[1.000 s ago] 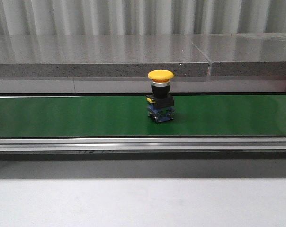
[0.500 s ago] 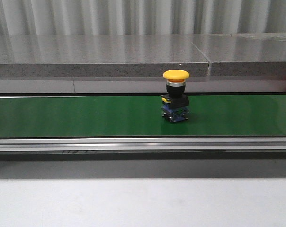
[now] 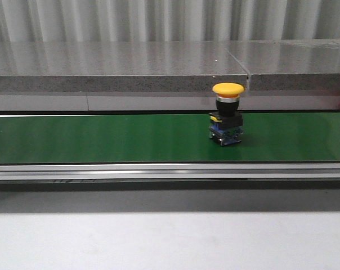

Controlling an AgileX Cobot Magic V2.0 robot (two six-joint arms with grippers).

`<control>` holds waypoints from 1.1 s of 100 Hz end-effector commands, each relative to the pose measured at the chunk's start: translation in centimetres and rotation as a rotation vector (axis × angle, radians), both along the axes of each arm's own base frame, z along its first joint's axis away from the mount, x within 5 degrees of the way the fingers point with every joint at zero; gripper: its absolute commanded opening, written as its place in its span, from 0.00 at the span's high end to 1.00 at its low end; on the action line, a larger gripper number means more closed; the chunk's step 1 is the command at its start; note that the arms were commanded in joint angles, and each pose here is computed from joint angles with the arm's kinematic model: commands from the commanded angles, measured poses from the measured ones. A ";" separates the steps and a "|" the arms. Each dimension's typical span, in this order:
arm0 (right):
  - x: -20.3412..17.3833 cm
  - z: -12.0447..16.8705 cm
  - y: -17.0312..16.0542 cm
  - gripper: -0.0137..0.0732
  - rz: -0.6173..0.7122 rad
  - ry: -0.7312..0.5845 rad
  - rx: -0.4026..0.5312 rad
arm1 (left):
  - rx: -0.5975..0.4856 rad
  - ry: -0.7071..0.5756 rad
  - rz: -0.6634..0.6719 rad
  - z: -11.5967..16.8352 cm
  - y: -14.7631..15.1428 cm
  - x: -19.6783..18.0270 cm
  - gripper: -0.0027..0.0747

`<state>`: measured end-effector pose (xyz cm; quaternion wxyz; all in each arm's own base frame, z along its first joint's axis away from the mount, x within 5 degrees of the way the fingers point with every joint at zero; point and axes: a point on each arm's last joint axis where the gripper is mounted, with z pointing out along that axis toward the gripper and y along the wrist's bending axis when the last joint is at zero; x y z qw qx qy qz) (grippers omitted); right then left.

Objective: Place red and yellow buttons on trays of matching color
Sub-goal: 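Carry the red button into the red tray and open right gripper, then move the right gripper down over the yellow button on the belt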

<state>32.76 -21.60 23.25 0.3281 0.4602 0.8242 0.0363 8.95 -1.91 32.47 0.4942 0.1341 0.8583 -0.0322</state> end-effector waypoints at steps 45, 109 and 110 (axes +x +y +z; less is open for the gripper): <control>-5.0 13.3 3.9 0.32 0.115 -0.219 -0.269 | -0.032 -0.089 0.005 1.4 -0.1 0.3 0.99; -7.0 17.5 14.3 0.32 0.494 -0.247 -0.308 | -0.032 -0.089 0.005 1.4 -0.1 0.3 0.99; -7.0 17.5 14.4 0.32 0.500 -0.244 -0.307 | -0.032 -0.089 0.005 1.4 -0.1 0.3 0.99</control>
